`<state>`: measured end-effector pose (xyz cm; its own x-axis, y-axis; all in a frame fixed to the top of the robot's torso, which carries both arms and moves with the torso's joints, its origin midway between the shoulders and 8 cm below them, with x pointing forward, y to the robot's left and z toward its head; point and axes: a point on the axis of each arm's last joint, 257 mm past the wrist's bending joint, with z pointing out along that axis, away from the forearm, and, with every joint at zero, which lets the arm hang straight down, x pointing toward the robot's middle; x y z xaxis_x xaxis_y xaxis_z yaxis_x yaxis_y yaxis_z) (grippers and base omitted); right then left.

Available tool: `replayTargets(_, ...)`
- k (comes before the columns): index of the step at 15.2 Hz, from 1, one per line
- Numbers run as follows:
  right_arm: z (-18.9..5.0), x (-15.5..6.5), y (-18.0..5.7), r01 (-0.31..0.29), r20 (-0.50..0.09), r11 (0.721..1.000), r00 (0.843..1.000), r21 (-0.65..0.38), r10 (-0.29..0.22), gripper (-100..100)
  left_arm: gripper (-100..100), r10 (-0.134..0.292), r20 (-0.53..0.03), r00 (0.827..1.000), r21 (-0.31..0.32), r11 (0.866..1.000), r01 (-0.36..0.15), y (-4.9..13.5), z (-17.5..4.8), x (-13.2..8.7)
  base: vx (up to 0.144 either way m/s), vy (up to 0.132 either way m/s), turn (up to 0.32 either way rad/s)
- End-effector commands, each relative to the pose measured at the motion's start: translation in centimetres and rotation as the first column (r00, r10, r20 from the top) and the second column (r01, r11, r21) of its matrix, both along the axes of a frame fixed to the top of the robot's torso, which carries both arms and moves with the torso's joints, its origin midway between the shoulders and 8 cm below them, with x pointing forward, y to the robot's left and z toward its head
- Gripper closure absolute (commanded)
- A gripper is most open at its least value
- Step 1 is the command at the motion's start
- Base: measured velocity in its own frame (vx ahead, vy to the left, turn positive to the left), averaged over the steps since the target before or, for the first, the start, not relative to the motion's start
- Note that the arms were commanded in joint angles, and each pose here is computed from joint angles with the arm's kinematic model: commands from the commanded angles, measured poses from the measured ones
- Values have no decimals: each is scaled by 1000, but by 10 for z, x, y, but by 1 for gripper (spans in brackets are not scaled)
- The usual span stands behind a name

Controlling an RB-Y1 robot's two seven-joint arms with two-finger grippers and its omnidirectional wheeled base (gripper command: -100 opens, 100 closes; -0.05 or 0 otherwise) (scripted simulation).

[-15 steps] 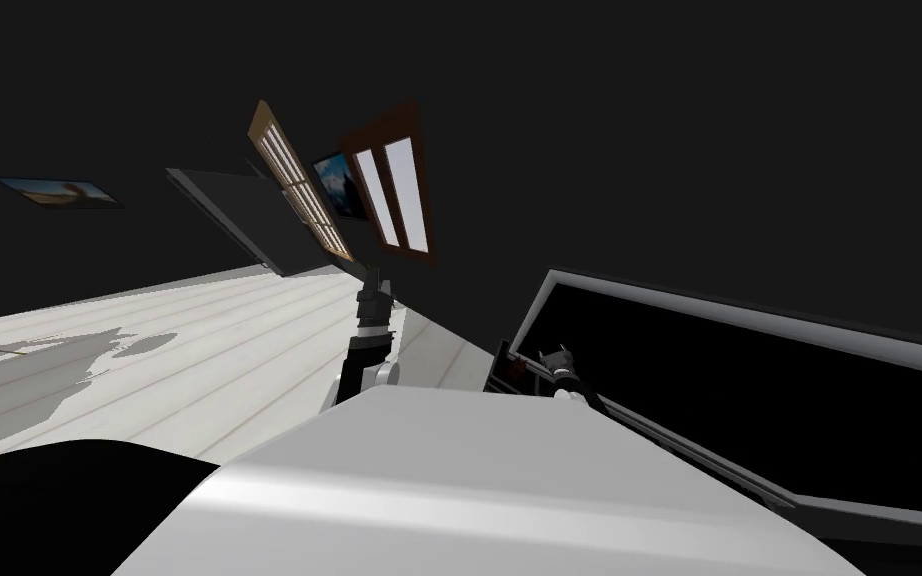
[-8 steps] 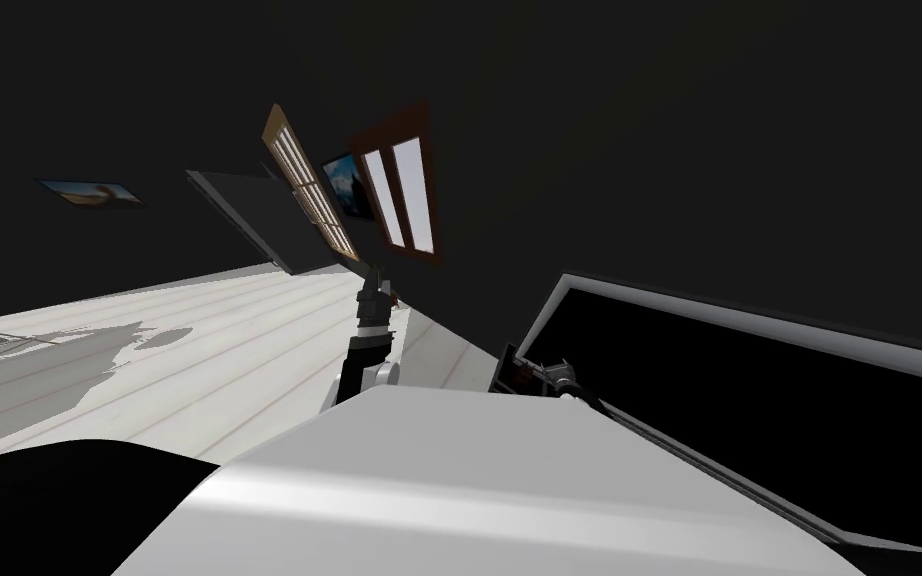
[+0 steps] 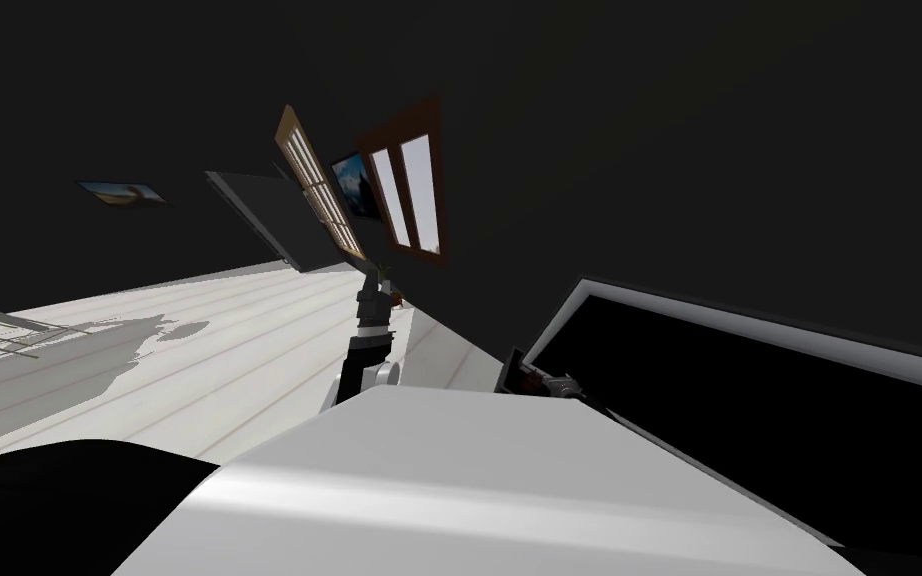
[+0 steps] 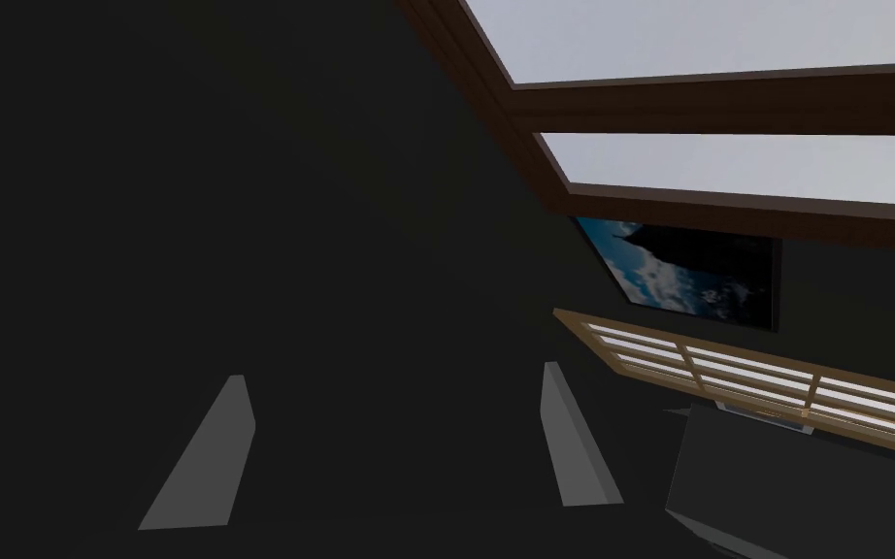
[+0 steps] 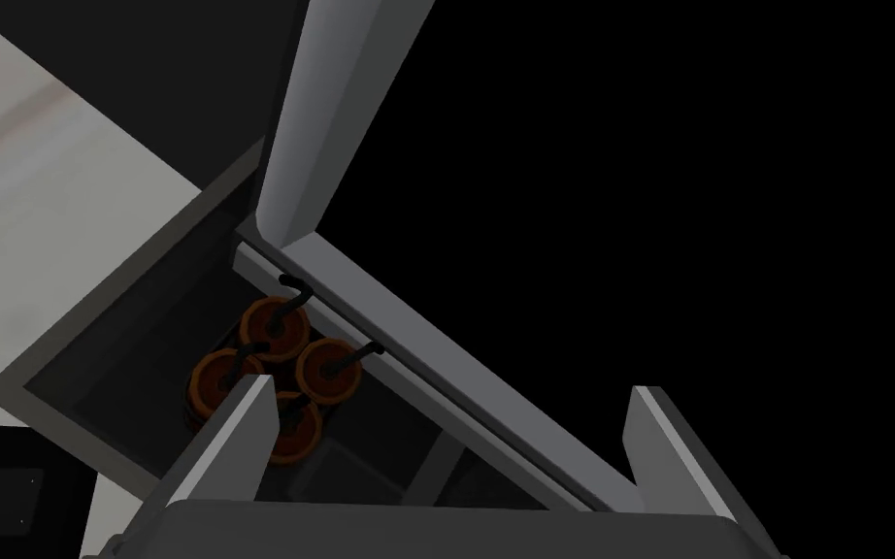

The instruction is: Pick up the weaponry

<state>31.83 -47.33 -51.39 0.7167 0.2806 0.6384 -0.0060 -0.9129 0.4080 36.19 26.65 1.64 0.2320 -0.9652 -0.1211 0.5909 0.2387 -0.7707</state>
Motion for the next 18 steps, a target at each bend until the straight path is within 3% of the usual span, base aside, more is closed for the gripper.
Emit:
replayTargets(1,-13,-9,-3,36,-27,998,999,50,-34,-100,0,0,0,1000,0,1000,0,0,0,0,44,37,94)
replayTargets(4,-22,-18,-3,44,-49,997,998,56,-41,-100,0,0,0,1000,0,1000,0,0,0,0,22,14,11)
replayTargets(5,-28,-21,-7,89,-63,989,995,114,-83,-100,0,0,0,1000,0,1000,0,0,0,0,22,19,74)
replayTargets(10,-54,-48,-9,162,-134,971,981,178,-139,-100,0,0,0,1000,0,1000,0,0,0,0,40,24,74)
replayTargets(11,-57,-51,-12,207,-147,952,973,227,-176,-100,0,0,0,1000,0,1000,0,0,0,0,55,28,78)
replayTargets(13,-66,-63,-11,222,-174,948,967,230,-184,-100,0,0,0,1000,0,1000,0,0,0,0,53,21,62)
replayTargets(14,-72,-68,-13,270,-196,923,955,275,-221,-100,0,0,0,1000,0,1000,0,0,0,0,51,14,94)
replayTargets(16,-77,-76,-12,280,-213,920,951,276,-225,-100,0,0,0,1000,0,1000,0,0,0,0,41,10,65)
replayTargets(17,-79,-76,-14,319,-224,894,940,316,-257,-100,0,0,0,1000,0,1000,0,0,0,0,36,8,75)
replayTargets(18,-83,-83,-13,329,-239,890,935,316,-261,-100,0,0,0,1000,0,1000,0,0,0,0,38,6,87)
